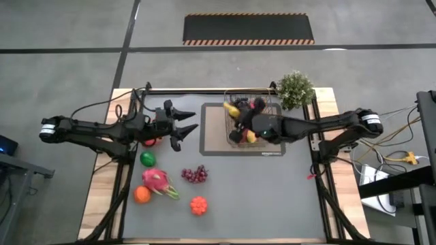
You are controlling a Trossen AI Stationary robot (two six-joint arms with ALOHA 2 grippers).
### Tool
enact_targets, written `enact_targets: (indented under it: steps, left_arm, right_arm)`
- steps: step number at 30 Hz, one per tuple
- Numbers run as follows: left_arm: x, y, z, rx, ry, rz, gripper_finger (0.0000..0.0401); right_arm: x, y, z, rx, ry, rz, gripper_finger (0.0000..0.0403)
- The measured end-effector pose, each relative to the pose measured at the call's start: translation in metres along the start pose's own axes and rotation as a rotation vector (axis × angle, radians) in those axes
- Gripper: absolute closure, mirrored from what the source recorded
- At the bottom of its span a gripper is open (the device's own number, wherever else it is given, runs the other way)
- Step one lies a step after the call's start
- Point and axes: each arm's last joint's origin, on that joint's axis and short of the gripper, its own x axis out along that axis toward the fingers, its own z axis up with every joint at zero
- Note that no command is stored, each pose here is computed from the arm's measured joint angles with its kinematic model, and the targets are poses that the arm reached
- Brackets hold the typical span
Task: Build produce basket
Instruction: Put the banana into the wire basket
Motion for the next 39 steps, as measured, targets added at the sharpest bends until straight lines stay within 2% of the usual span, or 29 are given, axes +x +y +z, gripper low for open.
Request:
enact_targets:
  steps: [6,9,12,16,26,39]
  left_arm:
    - [-0.001,0.0,0.001,0.022,-0.004,0.0,0.0192]
    - [0.0,0.0,0.0,0.024,0.0,0.0,0.0192]
    - [0.0,0.0,-0.001,0.025,0.004,0.001,0.0192]
    - [0.0,0.0,-0.001,0.025,0.003,0.0,0.0192]
    - [0.001,0.0,-0.001,0.025,0.004,0.001,0.0192]
    - [0.001,0.0,-0.002,0.026,0.006,0.001,0.0192]
  right_arm:
    - [0.003,-0.04,-0.013,0.104,0.098,-0.09,0.028]
    - [0.011,-0.054,-0.026,0.178,0.171,0.014,0.028]
    - [0.022,-0.067,-0.034,0.313,0.22,0.184,0.028]
    - [0.04,-0.08,-0.046,0.395,0.283,0.257,0.028]
    - [0.072,-0.091,-0.068,0.415,0.357,0.18,0.0279]
    - [0.083,-0.093,-0.069,0.444,0.362,0.079,0.022]
